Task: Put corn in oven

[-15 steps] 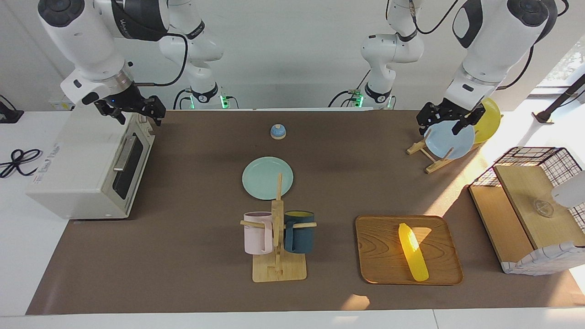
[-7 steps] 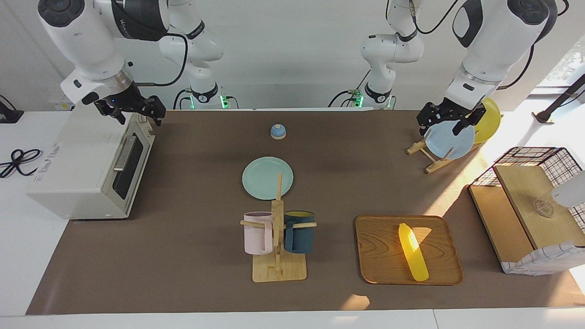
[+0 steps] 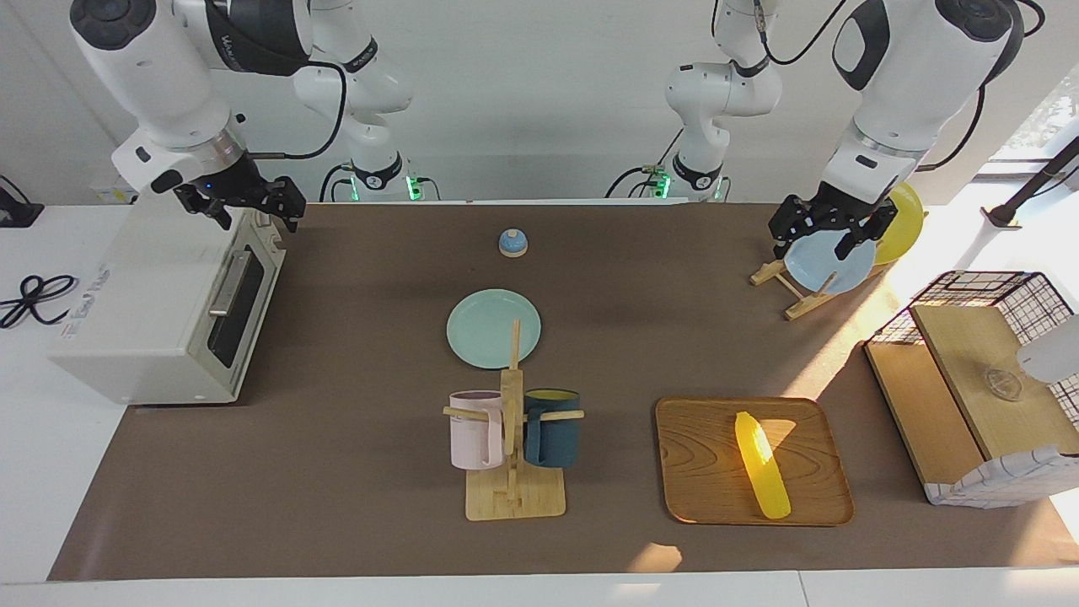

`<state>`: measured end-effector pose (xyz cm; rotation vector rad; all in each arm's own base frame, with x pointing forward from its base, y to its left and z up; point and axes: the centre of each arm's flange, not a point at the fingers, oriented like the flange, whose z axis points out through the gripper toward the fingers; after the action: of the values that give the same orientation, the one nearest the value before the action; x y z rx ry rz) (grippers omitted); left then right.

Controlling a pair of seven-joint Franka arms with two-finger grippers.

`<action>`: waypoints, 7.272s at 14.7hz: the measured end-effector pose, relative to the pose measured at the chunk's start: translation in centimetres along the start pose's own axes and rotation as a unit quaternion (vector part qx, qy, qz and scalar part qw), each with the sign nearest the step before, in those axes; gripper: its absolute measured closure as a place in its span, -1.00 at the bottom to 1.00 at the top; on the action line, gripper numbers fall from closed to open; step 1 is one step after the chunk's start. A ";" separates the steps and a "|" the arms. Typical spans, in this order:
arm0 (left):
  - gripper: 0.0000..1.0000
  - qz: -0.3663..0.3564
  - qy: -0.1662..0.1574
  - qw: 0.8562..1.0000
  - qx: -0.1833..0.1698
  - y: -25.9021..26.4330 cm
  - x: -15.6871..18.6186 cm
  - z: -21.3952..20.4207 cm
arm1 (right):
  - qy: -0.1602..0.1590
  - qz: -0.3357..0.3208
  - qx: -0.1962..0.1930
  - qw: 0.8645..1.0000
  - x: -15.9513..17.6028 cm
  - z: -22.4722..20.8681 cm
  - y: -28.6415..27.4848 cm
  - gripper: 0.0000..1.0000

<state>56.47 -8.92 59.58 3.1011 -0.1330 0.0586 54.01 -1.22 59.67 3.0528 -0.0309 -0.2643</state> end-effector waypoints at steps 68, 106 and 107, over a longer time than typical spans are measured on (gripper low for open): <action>-0.08 -0.037 -0.027 0.996 -0.078 24.2 -4.3 10.9 | 0.033 -0.022 0.020 0.999 -1.3 11.3 7.3 0.98; -1.00 -0.046 0.045 0.990 -0.122 41.4 -10.3 28.3 | 0.064 0.010 0.066 0.996 1.5 27.3 -3.3 0.98; -1.00 -0.047 0.046 0.990 -0.122 41.2 -10.1 28.3 | 0.068 0.009 0.065 0.995 1.7 27.9 -3.5 0.98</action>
<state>43.84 -50.18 32.38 2.8495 0.0102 0.1674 50.96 0.16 31.73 3.1908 -0.0700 -0.0539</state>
